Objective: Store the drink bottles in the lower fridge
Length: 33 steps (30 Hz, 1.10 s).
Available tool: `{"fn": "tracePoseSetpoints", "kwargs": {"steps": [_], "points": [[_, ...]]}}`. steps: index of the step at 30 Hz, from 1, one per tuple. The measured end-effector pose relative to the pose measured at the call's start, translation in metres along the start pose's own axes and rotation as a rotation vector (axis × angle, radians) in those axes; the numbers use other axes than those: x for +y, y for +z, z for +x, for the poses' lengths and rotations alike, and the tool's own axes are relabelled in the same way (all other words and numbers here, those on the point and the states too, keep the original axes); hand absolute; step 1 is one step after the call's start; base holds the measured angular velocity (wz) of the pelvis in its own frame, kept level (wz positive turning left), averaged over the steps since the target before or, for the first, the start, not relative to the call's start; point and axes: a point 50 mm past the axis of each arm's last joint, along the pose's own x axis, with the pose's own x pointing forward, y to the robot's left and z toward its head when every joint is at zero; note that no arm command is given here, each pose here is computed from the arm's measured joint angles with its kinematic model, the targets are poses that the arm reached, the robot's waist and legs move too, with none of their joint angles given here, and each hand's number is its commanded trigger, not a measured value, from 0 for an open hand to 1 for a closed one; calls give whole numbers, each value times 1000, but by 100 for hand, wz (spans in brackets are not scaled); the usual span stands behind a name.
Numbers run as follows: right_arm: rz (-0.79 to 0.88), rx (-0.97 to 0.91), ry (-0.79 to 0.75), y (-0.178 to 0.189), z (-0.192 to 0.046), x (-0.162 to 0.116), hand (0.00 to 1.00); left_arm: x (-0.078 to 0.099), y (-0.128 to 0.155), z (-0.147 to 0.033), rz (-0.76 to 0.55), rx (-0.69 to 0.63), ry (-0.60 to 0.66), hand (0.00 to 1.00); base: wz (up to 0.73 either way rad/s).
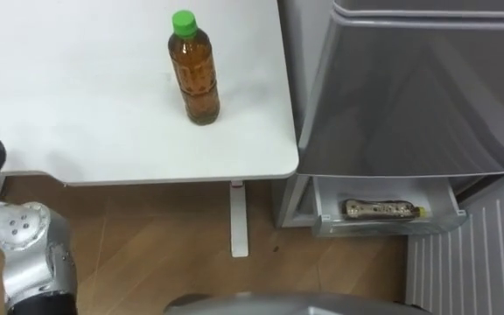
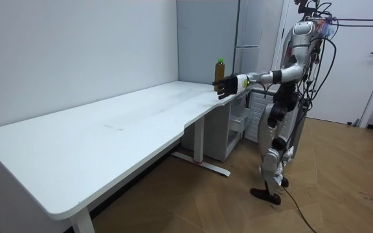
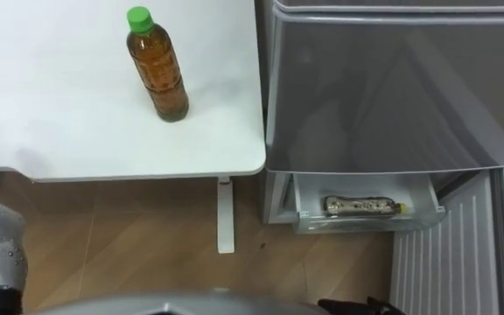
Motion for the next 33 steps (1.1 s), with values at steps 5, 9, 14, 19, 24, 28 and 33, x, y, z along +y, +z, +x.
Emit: {"fn": "tracePoseSetpoints", "kwargs": {"steps": [5, 9, 14, 19, 24, 28, 33], "points": [[-24, -4, 4, -1, 0, 0, 0, -8, 29, -4, 77, -262, -52, 0, 0], [-23, 0, 2, -5, 0, -2, 0, -14, 44, -11, 70, -358, -109, 0, 1], [-22, -2, 5, -4, -1, -2, 0, -23, 68, -18, 10, -437, -223, 0, 4], [-20, -14, 7, -3, -1, -3, 0, -35, 72, -27, -20, -432, -378, 0, 0], [-12, -29, 46, 4, 0, 0, 0, -46, 65, -33, -105, -290, -561, 0, -1], [-8, -19, 66, 4, 0, 1, 0, -56, 56, -43, -211, -128, -722, 0, -1], [-6, -16, 74, 5, 0, 1, 0, -64, 46, -52, -199, -55, -863, 0, -3]]}}
